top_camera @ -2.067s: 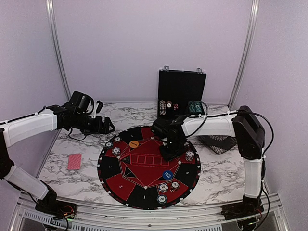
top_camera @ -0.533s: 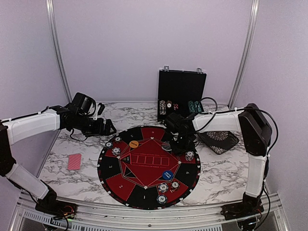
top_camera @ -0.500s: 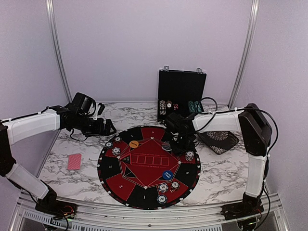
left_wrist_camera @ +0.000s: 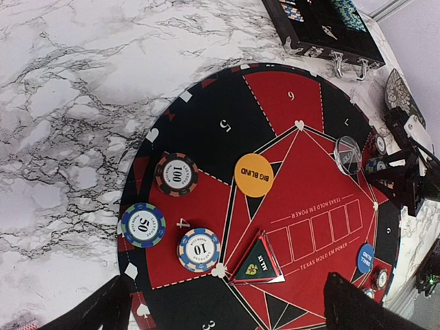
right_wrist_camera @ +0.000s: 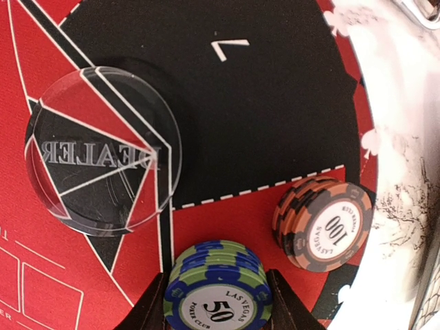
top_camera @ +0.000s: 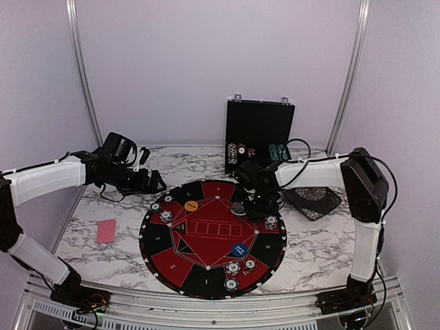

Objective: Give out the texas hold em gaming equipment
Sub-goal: Place the poker chips pile in the dealer area.

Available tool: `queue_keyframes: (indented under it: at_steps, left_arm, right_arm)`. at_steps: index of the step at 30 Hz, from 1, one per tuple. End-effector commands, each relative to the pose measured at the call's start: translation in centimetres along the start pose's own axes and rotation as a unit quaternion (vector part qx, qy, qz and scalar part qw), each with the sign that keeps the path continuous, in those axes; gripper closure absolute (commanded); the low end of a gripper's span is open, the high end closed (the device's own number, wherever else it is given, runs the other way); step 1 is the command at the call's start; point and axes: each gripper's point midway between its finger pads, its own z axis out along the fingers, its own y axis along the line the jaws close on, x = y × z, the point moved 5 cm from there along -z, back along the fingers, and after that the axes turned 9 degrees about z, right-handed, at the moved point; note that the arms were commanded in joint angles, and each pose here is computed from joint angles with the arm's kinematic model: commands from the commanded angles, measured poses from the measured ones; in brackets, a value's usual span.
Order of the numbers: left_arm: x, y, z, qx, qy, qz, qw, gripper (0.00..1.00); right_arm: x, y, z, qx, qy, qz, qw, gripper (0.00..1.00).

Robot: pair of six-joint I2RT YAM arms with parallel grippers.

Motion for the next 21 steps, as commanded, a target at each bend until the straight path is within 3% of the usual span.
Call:
queue_keyframes:
  at_steps: [1, 21]
  left_arm:
    - [0.34, 0.27, 0.68, 0.002, 0.008, 0.001, 1.000, 0.01]
    - [0.41, 0.23, 0.78, 0.006, 0.011, 0.001, 1.000, 0.01]
  right_arm:
    - [-1.95, -0.05, -1.82, -0.007, -0.034, 0.007, 0.999, 0.72]
    - [-1.96, -0.08, -1.87, -0.005, -0.030, 0.002, 1.000, 0.62]
